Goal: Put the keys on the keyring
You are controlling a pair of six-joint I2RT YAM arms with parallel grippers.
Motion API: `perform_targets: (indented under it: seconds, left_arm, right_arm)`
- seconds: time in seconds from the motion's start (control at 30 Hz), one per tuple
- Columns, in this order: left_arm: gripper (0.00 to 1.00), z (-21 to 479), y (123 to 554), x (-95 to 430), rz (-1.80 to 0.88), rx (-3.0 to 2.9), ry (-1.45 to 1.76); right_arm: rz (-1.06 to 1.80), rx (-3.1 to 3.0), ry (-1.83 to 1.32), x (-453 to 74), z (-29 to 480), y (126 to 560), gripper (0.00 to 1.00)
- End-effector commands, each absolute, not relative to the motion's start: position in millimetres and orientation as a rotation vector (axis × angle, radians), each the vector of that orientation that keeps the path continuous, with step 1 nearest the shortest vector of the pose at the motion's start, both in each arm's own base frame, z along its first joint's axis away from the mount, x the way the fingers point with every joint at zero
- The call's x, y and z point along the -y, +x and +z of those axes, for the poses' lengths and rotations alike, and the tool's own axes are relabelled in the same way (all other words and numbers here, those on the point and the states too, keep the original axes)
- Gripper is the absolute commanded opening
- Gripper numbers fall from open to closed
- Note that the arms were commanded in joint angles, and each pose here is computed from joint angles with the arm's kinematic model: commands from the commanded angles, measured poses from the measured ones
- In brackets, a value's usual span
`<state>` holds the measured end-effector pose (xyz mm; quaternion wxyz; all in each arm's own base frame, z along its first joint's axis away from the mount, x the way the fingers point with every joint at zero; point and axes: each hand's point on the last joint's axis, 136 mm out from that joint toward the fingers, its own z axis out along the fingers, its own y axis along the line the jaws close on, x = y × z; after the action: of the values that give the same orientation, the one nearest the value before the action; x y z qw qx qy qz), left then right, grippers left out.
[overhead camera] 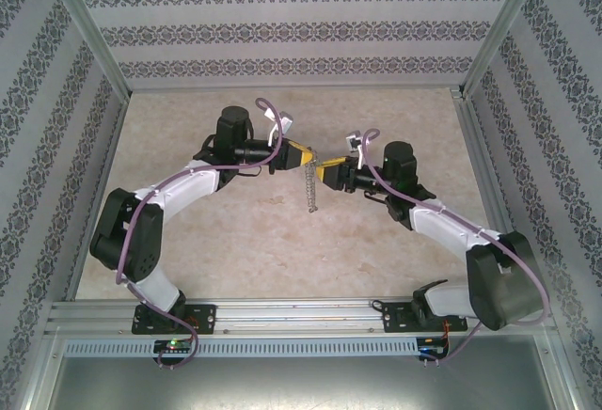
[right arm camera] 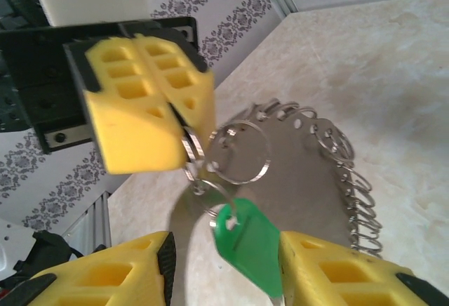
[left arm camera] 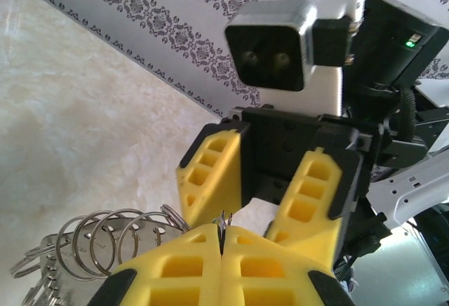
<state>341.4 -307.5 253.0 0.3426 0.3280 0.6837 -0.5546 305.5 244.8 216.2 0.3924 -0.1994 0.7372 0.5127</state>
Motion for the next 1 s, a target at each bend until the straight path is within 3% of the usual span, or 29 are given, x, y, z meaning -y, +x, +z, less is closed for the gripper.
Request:
perform_targets:
  seconds: [0.0,0.5,0.97]
  left_arm:
    - [0.0,286,332,306,-1.432,-1.659,0.889]
    - [0.0,288,334,305,-1.429,-1.647,0.861]
    - [0.0,288,338,303,-1.396,-1.65,0.837]
  right_arm:
    - [1.282,-1.82,-0.53,-248,225,311,0.43]
    - [1.293,-1.82,-0.558,-262,227,311,0.42]
    - [1.304,-1.84,-0.582,-267,220,305,0.03]
